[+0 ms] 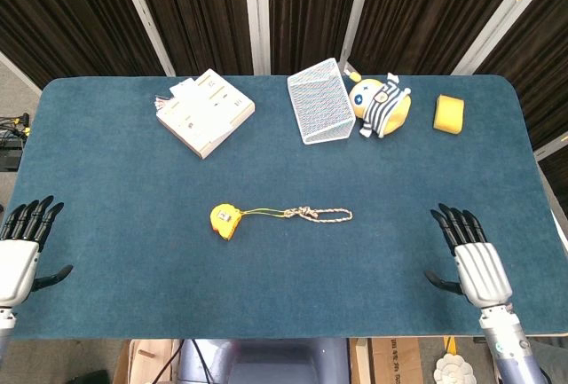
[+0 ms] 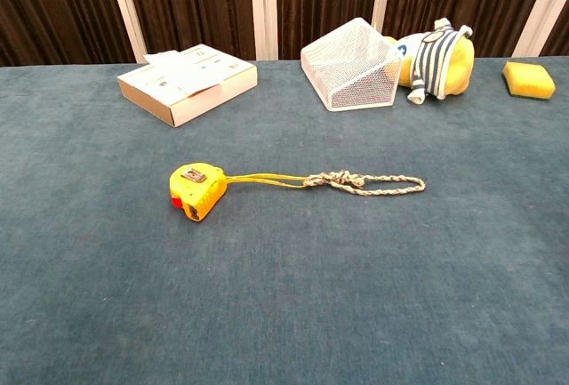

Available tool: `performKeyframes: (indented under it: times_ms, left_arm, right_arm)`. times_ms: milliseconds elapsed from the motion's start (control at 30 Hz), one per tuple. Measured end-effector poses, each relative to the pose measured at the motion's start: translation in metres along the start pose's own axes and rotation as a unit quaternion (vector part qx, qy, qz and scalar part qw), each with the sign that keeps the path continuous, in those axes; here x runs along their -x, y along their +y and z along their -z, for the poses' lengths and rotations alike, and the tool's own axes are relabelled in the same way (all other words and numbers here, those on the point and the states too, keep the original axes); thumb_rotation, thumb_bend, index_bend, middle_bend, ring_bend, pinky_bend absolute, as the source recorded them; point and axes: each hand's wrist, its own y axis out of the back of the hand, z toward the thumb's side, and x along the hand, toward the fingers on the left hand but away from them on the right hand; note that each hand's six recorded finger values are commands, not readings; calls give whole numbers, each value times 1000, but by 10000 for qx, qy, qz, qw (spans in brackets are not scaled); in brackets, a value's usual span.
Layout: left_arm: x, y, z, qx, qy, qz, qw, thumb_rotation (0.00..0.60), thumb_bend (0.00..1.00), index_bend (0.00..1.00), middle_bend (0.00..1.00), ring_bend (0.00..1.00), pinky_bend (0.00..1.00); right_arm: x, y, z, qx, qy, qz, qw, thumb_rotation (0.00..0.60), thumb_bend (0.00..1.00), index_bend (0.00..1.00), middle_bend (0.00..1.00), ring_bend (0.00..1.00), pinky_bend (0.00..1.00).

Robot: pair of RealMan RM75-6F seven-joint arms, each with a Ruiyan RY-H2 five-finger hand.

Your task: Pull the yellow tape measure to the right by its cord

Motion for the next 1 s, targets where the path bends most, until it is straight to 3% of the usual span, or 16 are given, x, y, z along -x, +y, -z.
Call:
performKeyframes:
  times_ms: [233,500,700,1000]
  left_arm:
    - [0,0,0,15,7,4,10000,600,0,0,0,0,0]
    - [-1,0,0,64,5,9,10000,600,0,0,0,0,0]
    - [-2,0,1,114,8,19,9999,600,0,0,0,0,0]
    - [-3,0,3,191,62,35,9998,600,0,0,0,0,0]
  right_arm:
    - [36,0,-24,27,308,-20,9995,600,305,287,0,0,0]
    - [82,-11,-62,-103,663,-169,9976,600,314,395,29,0,0]
    - [111,-39,-89,-240,690,-446,9963,600,314,398,43,0,0]
    - [136,-93,-103,-658,597,-879,9922,600,341,445,48,0,0]
